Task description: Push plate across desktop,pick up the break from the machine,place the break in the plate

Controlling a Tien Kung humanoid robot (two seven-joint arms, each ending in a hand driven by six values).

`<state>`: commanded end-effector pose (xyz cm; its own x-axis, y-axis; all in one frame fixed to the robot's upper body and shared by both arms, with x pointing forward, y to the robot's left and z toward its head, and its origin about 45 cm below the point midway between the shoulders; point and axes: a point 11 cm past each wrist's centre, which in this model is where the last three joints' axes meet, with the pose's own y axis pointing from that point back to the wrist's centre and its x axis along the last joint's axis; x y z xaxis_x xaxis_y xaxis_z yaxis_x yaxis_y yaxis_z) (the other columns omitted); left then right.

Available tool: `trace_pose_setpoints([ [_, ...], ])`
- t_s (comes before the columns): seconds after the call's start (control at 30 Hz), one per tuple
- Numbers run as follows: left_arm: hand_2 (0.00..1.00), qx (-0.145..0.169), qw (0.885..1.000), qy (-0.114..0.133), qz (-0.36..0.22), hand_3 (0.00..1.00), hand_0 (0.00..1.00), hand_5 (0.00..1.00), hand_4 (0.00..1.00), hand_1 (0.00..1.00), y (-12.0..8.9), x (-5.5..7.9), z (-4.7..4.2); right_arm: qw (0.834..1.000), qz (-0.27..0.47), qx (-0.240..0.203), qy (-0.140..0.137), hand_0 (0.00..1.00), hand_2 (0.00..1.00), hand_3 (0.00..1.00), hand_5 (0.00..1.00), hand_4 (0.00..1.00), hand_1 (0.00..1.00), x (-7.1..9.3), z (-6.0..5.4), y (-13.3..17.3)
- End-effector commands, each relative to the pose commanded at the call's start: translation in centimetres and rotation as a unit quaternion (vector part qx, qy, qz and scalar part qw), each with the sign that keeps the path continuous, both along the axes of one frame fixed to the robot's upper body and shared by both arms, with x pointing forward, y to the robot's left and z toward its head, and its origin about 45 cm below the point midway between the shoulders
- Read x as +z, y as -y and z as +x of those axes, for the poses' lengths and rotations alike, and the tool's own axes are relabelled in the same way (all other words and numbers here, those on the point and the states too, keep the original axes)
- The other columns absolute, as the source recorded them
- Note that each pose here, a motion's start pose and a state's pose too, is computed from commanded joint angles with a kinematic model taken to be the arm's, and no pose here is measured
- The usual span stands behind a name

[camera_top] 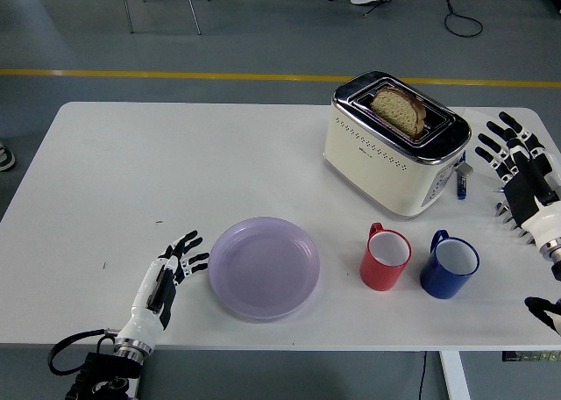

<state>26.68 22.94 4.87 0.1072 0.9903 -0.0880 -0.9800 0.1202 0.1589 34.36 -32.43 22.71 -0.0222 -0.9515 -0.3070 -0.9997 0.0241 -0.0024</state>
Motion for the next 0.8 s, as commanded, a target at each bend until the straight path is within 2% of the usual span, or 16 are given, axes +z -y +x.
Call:
trace_pose_setpoints([
  [0.8,0.878,-0.045,0.999,-0.001,-0.012,0.871,0.647,0.998,0.554,0.722,2.3,0.3,1.20,1.000,0.002,-0.001,0.004,0.843,0.812,0.824,0.425,0.513,0.783,0.3,0.2,-0.1],
])
